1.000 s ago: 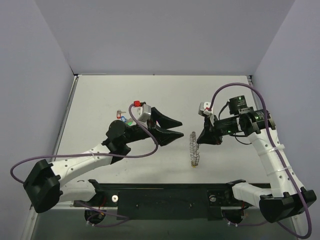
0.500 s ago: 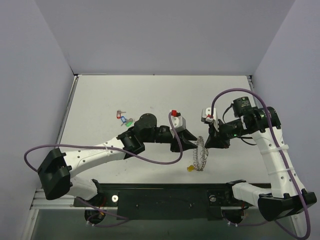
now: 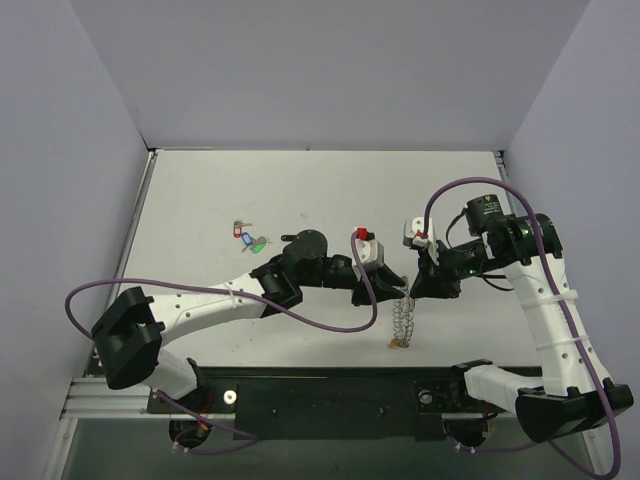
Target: Put the keys on the keyring
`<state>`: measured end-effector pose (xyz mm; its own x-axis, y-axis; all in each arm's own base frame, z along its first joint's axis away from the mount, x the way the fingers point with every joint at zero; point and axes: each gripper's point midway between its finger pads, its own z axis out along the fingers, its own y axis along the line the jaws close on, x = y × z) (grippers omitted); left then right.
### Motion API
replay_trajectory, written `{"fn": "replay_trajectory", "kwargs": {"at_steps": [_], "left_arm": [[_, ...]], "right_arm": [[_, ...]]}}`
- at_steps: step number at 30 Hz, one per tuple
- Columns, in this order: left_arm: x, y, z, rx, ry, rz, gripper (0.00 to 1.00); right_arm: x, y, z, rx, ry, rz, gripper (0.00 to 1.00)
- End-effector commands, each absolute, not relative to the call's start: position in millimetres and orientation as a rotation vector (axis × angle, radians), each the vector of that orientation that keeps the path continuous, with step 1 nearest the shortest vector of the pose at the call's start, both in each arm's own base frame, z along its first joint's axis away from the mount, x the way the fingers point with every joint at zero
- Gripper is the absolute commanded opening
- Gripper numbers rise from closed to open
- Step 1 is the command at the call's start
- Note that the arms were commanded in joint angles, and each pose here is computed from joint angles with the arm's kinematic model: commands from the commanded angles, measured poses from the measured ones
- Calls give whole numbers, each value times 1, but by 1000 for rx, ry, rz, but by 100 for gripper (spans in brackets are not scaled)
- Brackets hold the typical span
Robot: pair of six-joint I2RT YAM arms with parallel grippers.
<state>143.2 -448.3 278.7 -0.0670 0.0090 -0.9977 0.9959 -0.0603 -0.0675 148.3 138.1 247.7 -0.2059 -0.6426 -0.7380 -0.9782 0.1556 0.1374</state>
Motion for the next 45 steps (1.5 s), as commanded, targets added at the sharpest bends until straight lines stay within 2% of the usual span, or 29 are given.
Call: {"fn": "replay_trajectory", "kwargs": {"at_steps": [1, 12, 18, 20, 22, 37, 39, 40, 44, 45], "left_arm": [[138, -456, 312, 1227, 1097, -1320, 37], [138, -462, 311, 1236, 1097, -1327, 32], [135, -462, 306, 1257, 1108, -1334, 23], [135, -463, 304, 1265, 1116, -1336, 16], [134, -462, 302, 1276, 1120, -1337, 14], [132, -465, 292, 1320, 1165, -1345, 19], [131, -465, 292, 1332, 1163, -1353, 15], [130, -465, 293, 1333, 1163, -1354, 0], [131, -464, 297, 1320, 1166, -1356, 0], [133, -462, 301, 1296, 1163, -1346, 0]], "right_arm": [[137, 143, 257, -1520, 1878, 913, 0], [136, 144, 259, -1522, 1869, 920, 0], [136, 144, 259, -1521, 1867, 923, 0], [136, 144, 258, -1521, 1870, 922, 0], [136, 144, 258, -1519, 1871, 926, 0], [138, 144, 258, -1518, 1873, 919, 0], [138, 144, 258, -1516, 1874, 921, 0], [138, 144, 258, -1515, 1874, 924, 0], [140, 144, 261, -1478, 1869, 927, 0], [140, 147, 267, -1437, 1863, 964, 13]]}}
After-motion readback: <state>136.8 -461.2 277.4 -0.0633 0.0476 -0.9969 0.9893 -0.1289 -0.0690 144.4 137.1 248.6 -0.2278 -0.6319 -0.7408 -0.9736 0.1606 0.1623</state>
